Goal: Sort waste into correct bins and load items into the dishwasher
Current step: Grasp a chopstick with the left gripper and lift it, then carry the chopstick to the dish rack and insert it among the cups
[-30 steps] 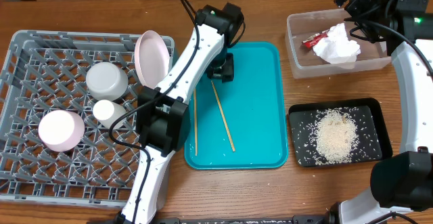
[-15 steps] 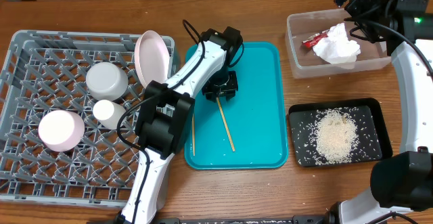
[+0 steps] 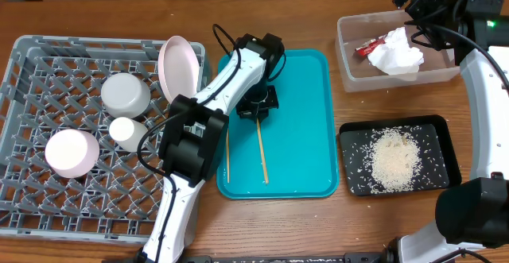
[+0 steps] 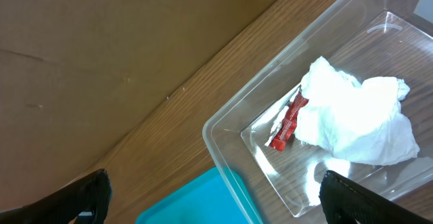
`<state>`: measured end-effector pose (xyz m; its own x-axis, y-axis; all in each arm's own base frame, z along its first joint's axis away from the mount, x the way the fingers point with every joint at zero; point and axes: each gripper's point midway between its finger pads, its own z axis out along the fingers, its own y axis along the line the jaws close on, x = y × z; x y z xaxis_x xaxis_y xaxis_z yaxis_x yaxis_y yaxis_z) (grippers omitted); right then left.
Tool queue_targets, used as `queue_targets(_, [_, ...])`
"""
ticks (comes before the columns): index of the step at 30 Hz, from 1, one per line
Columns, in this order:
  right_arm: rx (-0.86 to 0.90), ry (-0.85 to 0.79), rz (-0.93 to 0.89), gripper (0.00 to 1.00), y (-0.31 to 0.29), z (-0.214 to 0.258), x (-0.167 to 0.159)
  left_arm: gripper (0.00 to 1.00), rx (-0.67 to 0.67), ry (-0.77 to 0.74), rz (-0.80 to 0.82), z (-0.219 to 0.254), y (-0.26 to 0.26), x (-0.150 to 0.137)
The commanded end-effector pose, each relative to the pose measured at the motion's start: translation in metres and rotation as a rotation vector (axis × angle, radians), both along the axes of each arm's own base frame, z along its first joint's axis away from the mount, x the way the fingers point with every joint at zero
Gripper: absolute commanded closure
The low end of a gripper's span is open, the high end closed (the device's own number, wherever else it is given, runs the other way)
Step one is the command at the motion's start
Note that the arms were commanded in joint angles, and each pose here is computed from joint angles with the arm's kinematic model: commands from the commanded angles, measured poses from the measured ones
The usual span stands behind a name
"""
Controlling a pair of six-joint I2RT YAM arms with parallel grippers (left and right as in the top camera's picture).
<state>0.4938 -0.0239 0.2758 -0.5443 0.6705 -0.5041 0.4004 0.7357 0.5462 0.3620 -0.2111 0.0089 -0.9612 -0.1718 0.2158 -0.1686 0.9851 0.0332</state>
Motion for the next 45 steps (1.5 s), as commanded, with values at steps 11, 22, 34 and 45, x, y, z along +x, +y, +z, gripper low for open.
queue_targets(11, [-0.015,-0.024,0.001,0.00,-0.001,0.009,0.001,0.96,0.079,-0.162,-0.150,0.099,0.026,0.040])
queue_targets(22, [-0.015,-0.024,0.001,0.00,-0.001,0.009,0.001,0.96,0.007,-0.427,-0.087,0.210,0.094,0.061])
queue_targets(34, [-0.015,-0.024,0.001,0.00,-0.001,0.009,0.001,0.96,0.068,-0.597,-0.003,0.285,0.221,0.048])
queue_targets(45, [-0.015,-0.024,0.001,0.00,-0.001,0.009,0.001,0.96,0.054,-0.332,-0.068,0.199,0.251,0.029])
